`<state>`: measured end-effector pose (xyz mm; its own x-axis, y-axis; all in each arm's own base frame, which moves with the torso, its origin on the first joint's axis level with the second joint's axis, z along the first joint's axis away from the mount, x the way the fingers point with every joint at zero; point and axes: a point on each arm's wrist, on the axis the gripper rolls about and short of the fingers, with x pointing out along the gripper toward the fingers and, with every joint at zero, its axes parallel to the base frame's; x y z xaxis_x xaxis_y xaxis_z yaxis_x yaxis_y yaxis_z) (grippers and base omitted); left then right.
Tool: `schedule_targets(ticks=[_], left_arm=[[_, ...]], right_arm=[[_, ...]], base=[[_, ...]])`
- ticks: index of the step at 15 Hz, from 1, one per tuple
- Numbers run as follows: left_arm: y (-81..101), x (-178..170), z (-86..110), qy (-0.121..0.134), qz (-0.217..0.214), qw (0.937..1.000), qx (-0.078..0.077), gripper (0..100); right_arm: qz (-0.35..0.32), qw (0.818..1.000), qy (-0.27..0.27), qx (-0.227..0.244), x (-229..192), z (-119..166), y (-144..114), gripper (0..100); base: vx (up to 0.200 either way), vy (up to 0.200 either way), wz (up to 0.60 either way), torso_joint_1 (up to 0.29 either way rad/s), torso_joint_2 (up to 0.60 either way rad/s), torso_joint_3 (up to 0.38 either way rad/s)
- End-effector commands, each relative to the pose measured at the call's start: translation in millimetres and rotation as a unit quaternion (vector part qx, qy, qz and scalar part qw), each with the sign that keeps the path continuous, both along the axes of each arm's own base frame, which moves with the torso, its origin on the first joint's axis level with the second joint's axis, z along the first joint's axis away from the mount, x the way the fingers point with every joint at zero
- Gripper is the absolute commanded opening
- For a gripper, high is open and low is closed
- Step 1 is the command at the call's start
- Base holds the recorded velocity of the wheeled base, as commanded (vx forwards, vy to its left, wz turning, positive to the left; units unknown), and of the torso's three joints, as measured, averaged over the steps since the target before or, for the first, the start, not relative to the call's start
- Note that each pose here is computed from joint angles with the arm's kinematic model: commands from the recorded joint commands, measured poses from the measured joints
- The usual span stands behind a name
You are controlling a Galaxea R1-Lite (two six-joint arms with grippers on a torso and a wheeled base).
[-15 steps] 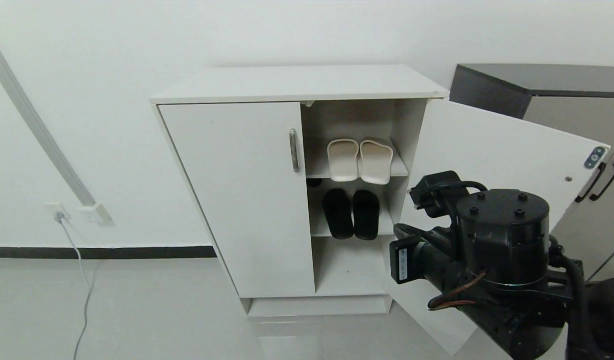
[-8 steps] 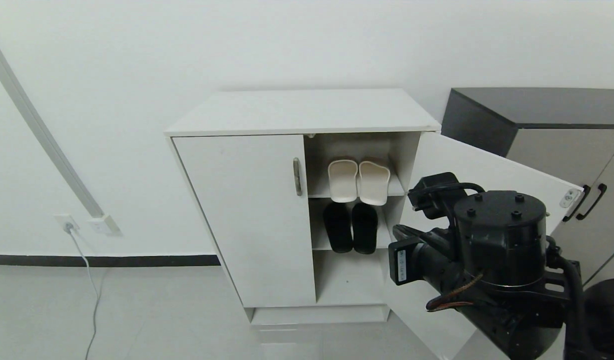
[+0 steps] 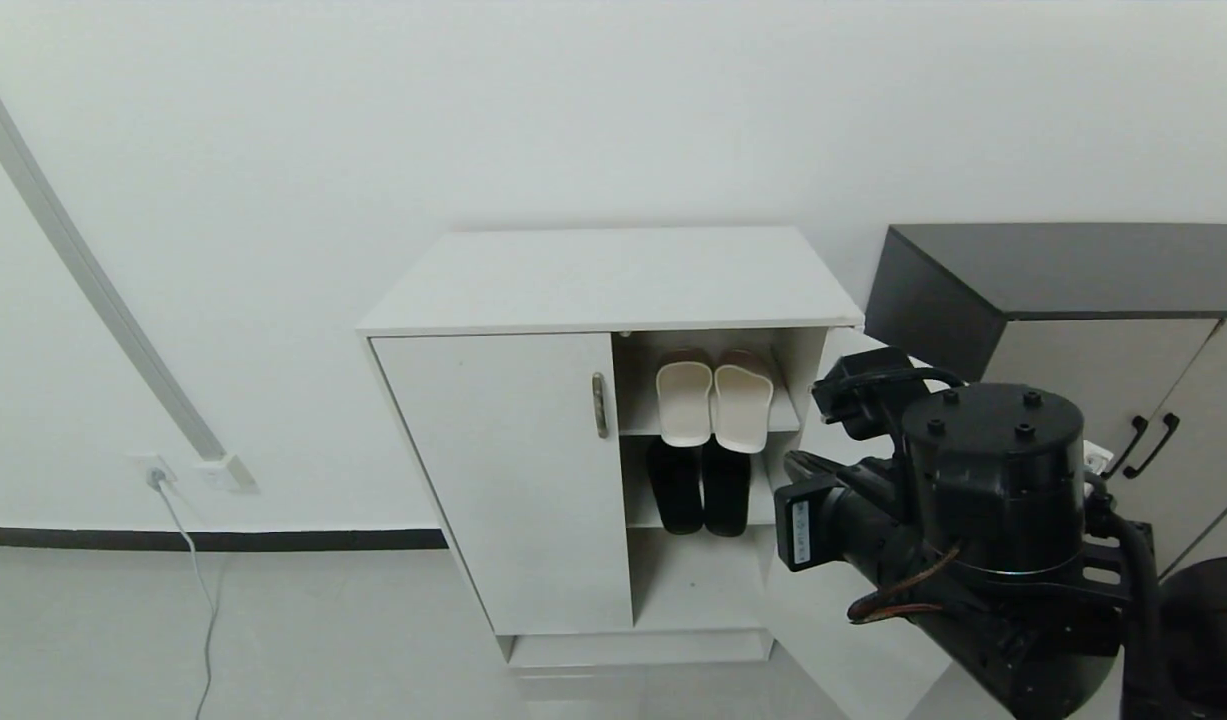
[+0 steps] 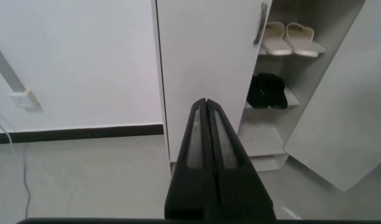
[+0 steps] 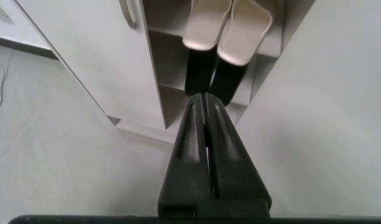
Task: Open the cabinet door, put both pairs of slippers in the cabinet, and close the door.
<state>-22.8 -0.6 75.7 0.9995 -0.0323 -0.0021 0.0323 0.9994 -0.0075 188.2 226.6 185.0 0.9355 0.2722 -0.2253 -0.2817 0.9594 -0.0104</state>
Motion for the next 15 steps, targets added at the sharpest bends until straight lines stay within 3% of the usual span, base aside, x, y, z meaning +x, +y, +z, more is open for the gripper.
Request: schedule_targets(ticks=[1,9,15], left_arm=[[0.0,0.0,0.1,0.0,-0.001,1.0,0.001,0],[0.0,0.0,0.1,0.0,0.0,1.0,0.0,0],[0.0,0.0,0.1,0.0,0.0,1.0,0.0,0]], right_arm=[[-0.001,1.0,0.001,-0.001,0.7,-0.7,0.0,0],[-0.001,1.0,0.002,0.0,0.9,-2.0,-1.0,0],[0.005,1.0,0.006,-0.002,1.1,-3.5,-0.4,0]], base=[[0.0,0.0,0.0,0.217,-0.52,-0.32],[0.0,0.0,0.0,0.243,-0.55,-0.312],[0.0,0.0,0.0,0.02,-0.04,-0.024]])
